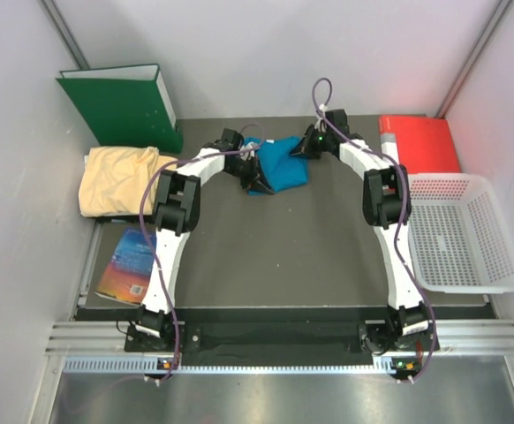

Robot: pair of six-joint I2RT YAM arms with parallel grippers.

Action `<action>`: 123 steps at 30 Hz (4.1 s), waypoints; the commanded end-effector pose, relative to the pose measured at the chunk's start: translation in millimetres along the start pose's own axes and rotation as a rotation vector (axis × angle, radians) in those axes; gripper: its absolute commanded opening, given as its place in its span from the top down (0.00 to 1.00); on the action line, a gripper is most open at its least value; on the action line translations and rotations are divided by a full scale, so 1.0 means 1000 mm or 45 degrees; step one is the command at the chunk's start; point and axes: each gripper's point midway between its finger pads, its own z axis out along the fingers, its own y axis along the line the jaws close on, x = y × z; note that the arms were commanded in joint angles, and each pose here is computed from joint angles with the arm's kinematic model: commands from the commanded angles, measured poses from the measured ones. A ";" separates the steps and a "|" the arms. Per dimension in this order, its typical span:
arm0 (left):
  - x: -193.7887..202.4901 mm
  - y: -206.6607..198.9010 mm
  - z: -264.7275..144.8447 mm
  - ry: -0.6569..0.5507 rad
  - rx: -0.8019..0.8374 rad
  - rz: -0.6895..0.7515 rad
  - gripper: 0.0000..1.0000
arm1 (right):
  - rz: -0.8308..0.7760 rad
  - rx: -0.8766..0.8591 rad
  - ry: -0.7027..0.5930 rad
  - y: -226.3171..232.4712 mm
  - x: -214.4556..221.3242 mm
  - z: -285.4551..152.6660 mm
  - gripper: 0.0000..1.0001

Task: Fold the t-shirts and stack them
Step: Fold the tshirt, then neatly place the folded tshirt to the corner

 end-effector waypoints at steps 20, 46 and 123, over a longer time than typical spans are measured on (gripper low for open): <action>-0.050 -0.057 -0.105 -0.488 -0.334 0.359 0.92 | -0.142 0.017 -0.001 0.007 -0.004 -0.047 1.00; -0.003 0.097 -0.399 -0.982 -1.504 -0.143 0.01 | -0.435 -0.023 0.251 0.103 0.082 -0.077 0.97; -0.012 0.257 -0.286 -1.130 -0.360 -0.989 1.00 | -0.351 -0.033 0.357 0.119 0.103 -0.057 0.50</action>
